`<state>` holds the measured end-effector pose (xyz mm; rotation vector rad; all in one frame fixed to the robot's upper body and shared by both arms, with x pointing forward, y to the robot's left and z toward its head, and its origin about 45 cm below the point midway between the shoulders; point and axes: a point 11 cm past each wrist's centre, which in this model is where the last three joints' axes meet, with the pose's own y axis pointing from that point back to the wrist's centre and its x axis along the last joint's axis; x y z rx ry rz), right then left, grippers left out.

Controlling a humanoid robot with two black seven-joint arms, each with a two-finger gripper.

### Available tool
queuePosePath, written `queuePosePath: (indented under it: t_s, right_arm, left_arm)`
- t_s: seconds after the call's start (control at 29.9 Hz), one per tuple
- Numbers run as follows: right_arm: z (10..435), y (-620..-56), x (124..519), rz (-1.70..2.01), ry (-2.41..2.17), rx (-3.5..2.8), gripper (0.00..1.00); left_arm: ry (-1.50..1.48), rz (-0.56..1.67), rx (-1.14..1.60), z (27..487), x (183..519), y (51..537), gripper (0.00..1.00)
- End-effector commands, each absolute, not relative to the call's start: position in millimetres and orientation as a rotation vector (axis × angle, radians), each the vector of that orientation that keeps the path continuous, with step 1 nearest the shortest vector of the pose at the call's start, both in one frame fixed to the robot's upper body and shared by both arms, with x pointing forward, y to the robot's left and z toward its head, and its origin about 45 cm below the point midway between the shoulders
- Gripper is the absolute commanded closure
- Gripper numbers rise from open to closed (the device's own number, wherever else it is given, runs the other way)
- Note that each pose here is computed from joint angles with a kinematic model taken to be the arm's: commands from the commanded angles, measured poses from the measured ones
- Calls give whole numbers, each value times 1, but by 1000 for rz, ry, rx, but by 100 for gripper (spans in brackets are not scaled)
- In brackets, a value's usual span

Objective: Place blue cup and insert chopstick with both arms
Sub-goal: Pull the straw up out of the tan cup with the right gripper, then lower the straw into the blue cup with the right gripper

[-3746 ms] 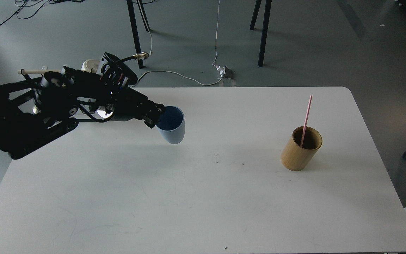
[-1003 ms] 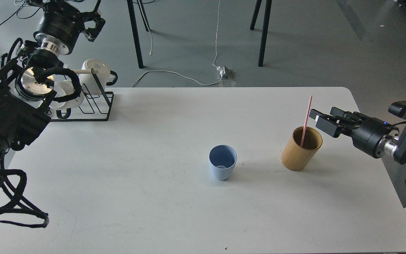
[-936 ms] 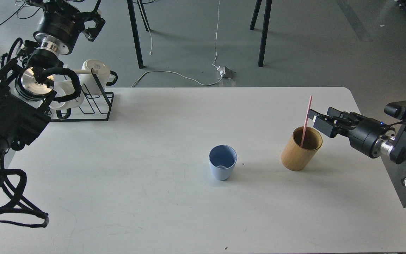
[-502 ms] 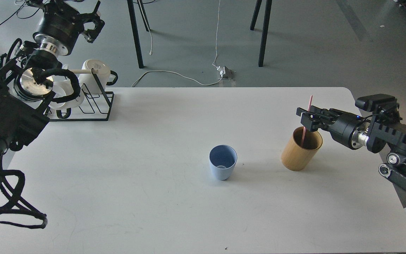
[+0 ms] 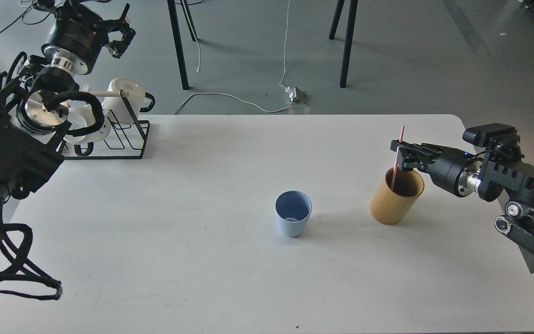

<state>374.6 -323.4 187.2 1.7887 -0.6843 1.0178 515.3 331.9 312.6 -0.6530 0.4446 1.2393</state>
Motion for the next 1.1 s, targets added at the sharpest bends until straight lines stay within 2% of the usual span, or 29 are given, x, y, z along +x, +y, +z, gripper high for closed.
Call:
queuePosePath:
  t_s: [0.0, 0.3, 0.57, 0.7, 0.77, 0.9, 1.07]
  right_arm:
    - [194, -330, 372, 1030, -680, 1777, 99]
    - [245, -336, 365, 1154, -658, 1741, 99]
    - [372, -314, 407, 1411, -802, 1677, 98]
    - [414, -292, 416, 1489, -832, 1695, 98]
    - [408, -267, 420, 1507, -801, 1750, 98]
    - [363, -197, 417, 1452, -689, 1950, 99]
    - [297, -160, 413, 1263, -614, 2074, 99]
  left_arm:
    - [443, 1239, -654, 313, 515, 332, 0]
    - [434, 1237, -657, 318, 517, 333, 0]
    - [429, 1240, -659, 321, 517, 336, 0]
    - [428, 1240, -657, 321, 517, 335, 0]
    - [429, 1240, -659, 321, 517, 336, 0]
    - [427, 1241, -660, 321, 517, 336, 0]
    - [426, 1241, -658, 321, 517, 336, 0]
